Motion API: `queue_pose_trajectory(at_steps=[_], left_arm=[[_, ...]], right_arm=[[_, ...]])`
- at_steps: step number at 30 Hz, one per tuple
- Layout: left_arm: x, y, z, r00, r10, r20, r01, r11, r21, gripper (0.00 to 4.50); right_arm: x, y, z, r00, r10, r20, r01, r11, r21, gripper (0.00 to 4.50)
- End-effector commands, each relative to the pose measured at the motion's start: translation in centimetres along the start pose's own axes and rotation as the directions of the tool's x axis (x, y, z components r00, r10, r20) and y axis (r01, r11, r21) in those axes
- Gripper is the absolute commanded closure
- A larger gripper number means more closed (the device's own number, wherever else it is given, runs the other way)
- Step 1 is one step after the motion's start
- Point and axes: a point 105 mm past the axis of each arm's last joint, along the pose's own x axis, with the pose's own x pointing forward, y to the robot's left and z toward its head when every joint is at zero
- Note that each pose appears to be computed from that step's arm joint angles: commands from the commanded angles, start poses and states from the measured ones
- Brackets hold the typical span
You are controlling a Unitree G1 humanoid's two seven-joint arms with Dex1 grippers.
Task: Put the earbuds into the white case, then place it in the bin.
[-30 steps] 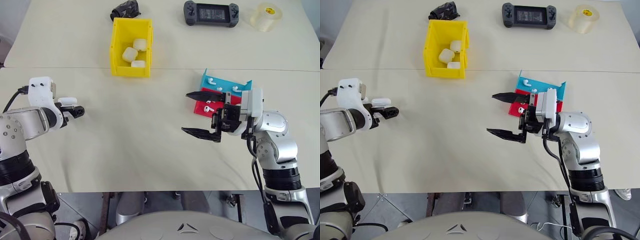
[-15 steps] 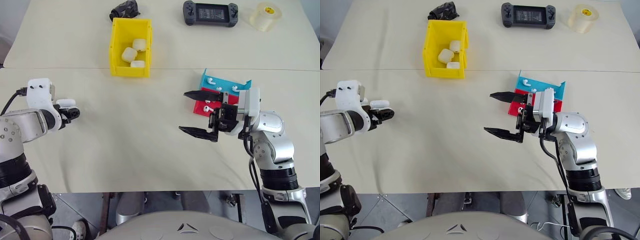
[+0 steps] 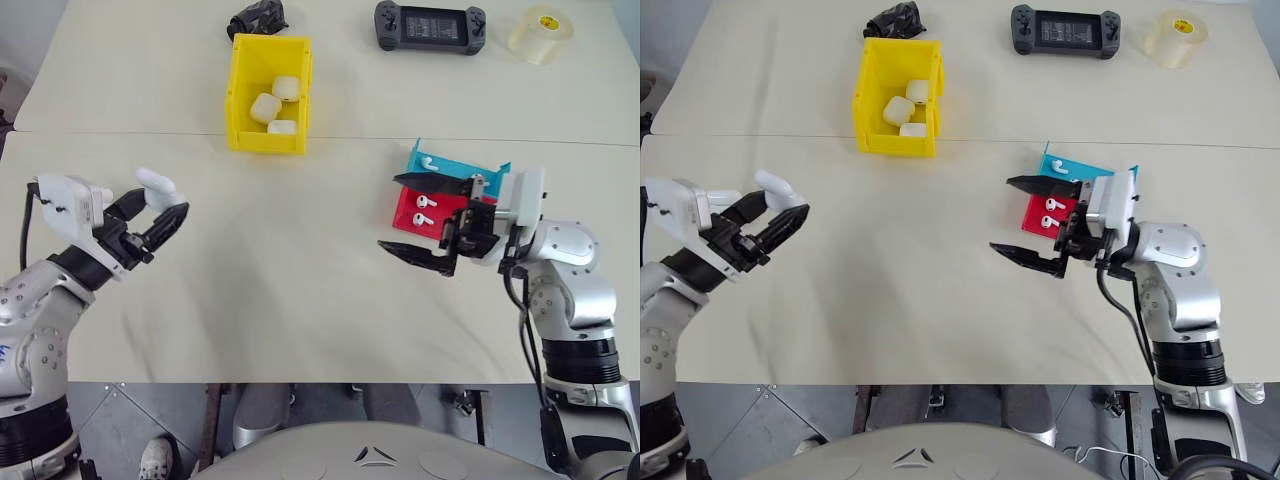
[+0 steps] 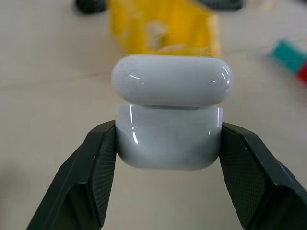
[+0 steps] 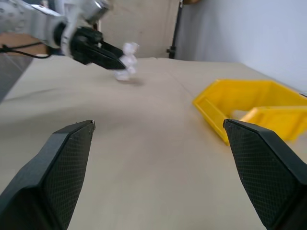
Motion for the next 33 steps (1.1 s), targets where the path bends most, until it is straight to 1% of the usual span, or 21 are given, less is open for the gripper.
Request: queue_pose_trajectory(at_steps=[1, 4, 7, 9, 11, 13, 14, 16, 19, 21, 24, 26, 27, 28, 29, 31, 33], left_arm=[[0.6, -4.0, 0.6, 0.954, -0.273, 0.122, 0.259, 0.959, 0.116, 1.58], [1.4, -5.2, -0.3, 0.927, -0.341, 0.157, 0.329, 0.939, 0.100, 1.58], [3.1, -7.8, -2.2, 0.868, -0.476, 0.144, 0.461, 0.878, 0.127, 1.58], [4.3, -8.8, -2.6, 0.846, -0.505, 0.171, 0.486, 0.862, 0.143, 1.58], [5.4, -10.0, -2.2, 0.818, -0.528, 0.231, 0.507, 0.850, 0.144, 1.58], [7.2, -12.3, -1.5, 0.755, -0.579, 0.308, 0.561, 0.813, 0.153, 1.58], [7.9, -13.3, -1.0, 0.724, -0.603, 0.335, 0.579, 0.795, 0.179, 1.58], [9.1, -14.6, 0.0, 0.675, -0.630, 0.383, 0.601, 0.772, 0.209, 1.58], [10.0, -15.9, 1.1, 0.618, -0.668, 0.415, 0.628, 0.737, 0.250, 1.58], [10.2, -17.5, 2.1, 0.523, -0.729, 0.441, 0.679, 0.670, 0.302, 1.58], [10.5, -18.6, 2.6, 0.464, -0.769, 0.440, 0.724, 0.615, 0.311, 1.58], [10.3, -19.0, 2.8, 0.431, -0.783, 0.448, 0.737, 0.592, 0.327, 1.58], [10.3, -19.1, 2.9, 0.423, -0.786, 0.450, 0.739, 0.587, 0.330, 1.58], [10.3, -19.1, 3.0, 0.424, -0.783, 0.455, 0.736, 0.591, 0.332, 1.58], [10.3, -19.0, 3.0, 0.425, -0.781, 0.457, 0.735, 0.593, 0.330, 1.58], [10.3, -18.6, 2.8, 0.438, -0.773, 0.459, 0.726, 0.605, 0.326, 1.58], [10.2, -18.2, 2.5, 0.453, -0.765, 0.457, 0.723, 0.615, 0.313, 1.58]], right_arm=[[-2.5, -1.4, 0.9, 0.995, -0.082, -0.050, 0.079, 0.995, -0.067, 0.00], [-3.7, -1.8, 1.0, 0.988, -0.130, -0.079, 0.124, 0.989, -0.081, 0.00], [-5.5, -2.0, 1.0, 0.973, -0.197, -0.123, 0.185, 0.978, -0.100, 0.00], [-6.3, -1.9, 1.0, 0.964, -0.223, -0.147, 0.208, 0.972, -0.109, 0.00], [-7.1, -1.9, 1.0, 0.954, -0.251, -0.165, 0.234, 0.965, -0.115, 0.00], [-8.6, -2.0, 1.0, 0.932, -0.299, -0.205, 0.277, 0.952, -0.128, 0.00], [-9.4, -2.0, 0.9, 0.920, -0.317, -0.229, 0.293, 0.947, -0.133, 0.00], [-11.0, -2.0, 0.8, 0.896, -0.347, -0.277, 0.318, 0.937, -0.144, 0.00], [-12.8, -2.0, 0.5, 0.862, -0.373, -0.344, 0.343, 0.928, -0.145, 0.00], [-15.0, -2.1, -0.2, 0.801, -0.392, -0.452, 0.358, 0.919, -0.164, 0.00], [-16.7, -2.0, -0.8, 0.744, -0.392, -0.541, 0.360, 0.917, -0.170, 0.00], [-17.2, -2.1, -0.9, 0.717, -0.387, -0.579, 0.355, 0.919, -0.174, 0.00], [-17.3, -2.1, -0.9, 0.713, -0.383, -0.587, 0.349, 0.920, -0.177, 0.00], [-17.3, -2.3, -0.8, 0.693, -0.382, -0.612, 0.350, 0.920, -0.178, 0.00], [-16.8, -2.6, -0.6, 0.684, -0.376, -0.625, 0.348, 0.921, -0.173, 0.00], [-15.1, -2.8, -0.1, 0.698, -0.336, -0.632, 0.324, 0.936, -0.141, 0.00], [-13.8, -3.1, -0.1, 0.682, -0.313, -0.661, 0.329, 0.939, -0.104, 0.00]])
